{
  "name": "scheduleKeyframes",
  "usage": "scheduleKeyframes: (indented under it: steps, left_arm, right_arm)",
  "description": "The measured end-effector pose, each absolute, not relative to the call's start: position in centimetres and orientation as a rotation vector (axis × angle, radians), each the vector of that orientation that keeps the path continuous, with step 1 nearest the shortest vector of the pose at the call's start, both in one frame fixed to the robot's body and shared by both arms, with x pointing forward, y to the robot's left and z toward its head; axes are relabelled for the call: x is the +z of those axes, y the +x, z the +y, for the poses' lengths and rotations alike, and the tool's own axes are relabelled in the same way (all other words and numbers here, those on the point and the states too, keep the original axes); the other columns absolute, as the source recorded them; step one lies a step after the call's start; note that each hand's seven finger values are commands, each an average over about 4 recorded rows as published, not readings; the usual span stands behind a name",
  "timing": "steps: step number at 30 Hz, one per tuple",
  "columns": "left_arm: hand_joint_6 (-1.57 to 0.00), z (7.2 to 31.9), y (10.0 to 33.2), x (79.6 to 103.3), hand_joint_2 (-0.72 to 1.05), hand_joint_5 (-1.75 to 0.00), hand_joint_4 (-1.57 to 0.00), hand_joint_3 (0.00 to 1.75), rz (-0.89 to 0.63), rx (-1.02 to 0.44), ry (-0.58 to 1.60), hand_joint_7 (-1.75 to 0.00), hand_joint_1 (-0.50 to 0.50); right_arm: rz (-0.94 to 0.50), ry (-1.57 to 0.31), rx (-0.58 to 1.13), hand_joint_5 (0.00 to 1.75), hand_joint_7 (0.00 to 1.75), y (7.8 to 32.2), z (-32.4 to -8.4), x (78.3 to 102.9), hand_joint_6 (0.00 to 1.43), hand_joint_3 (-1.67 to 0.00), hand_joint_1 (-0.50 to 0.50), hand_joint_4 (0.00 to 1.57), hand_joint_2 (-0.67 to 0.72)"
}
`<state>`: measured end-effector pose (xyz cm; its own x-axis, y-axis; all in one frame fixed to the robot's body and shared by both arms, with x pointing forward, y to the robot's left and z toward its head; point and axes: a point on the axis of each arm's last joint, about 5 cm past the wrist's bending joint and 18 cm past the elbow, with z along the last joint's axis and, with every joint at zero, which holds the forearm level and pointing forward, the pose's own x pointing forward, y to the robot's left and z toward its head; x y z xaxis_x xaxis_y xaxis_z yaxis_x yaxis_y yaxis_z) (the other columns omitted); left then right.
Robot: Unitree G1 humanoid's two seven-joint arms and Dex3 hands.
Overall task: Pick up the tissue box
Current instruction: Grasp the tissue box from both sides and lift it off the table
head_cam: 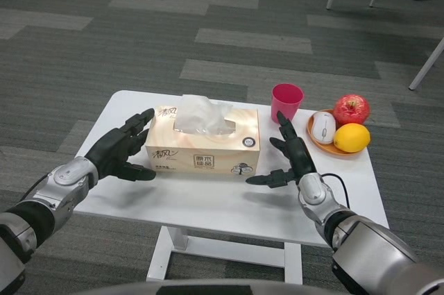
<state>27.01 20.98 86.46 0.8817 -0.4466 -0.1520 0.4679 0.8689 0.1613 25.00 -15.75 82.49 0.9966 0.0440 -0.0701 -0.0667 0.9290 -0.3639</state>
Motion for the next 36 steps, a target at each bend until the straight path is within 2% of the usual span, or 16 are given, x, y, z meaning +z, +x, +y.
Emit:
scheduleKeyframes:
  steps: [10,14,20,32,36]
  left_arm:
    - [0.0,20.8,27.2,86.6,0.96,0.0,0.0,0.09,0.112,-0.489,0.207,0.0,0.5]
    - [0.0,20.7,27.2,86.6,0.96,0.0,0.0,0.09,0.111,-0.489,0.21,0.0,0.5]
    - [0.0,20.3,27.3,86.6,0.96,0.0,0.0,0.09,0.111,-0.507,0.218,0.0,0.5]
    - [0.0,19.5,27.3,86.6,0.96,0.0,0.0,0.09,0.101,-0.553,0.223,0.0,0.5]
    - [0.0,19.4,27.2,86.6,0.96,0.0,0.0,0.09,0.099,-0.556,0.22,0.0,0.5]
  right_arm:
    - [0.06,-0.44,0.079,0.19,0.0,25.5,-15.1,82.8,0.0,-0.24,-0.25,0.31,-0.16]
    - [0.061,-0.461,0.102,0.19,0.07,25.4,-14.9,82.6,0.0,-0.24,-0.25,0.31,-0.16]
    - [0.063,-0.48,0.129,0.19,0.07,25.3,-14.6,82.5,0.0,-0.24,-0.25,0.31,-0.16]
    - [0.07,-0.5,0.13,0.19,0.07,25.2,-14.7,82.4,0.0,-0.24,-0.25,0.44,-0.18]
    - [0.072,-0.488,0.131,0.19,0.07,25.0,-14.7,82.2,0.0,-0.24,-0.25,0.39,-0.18]
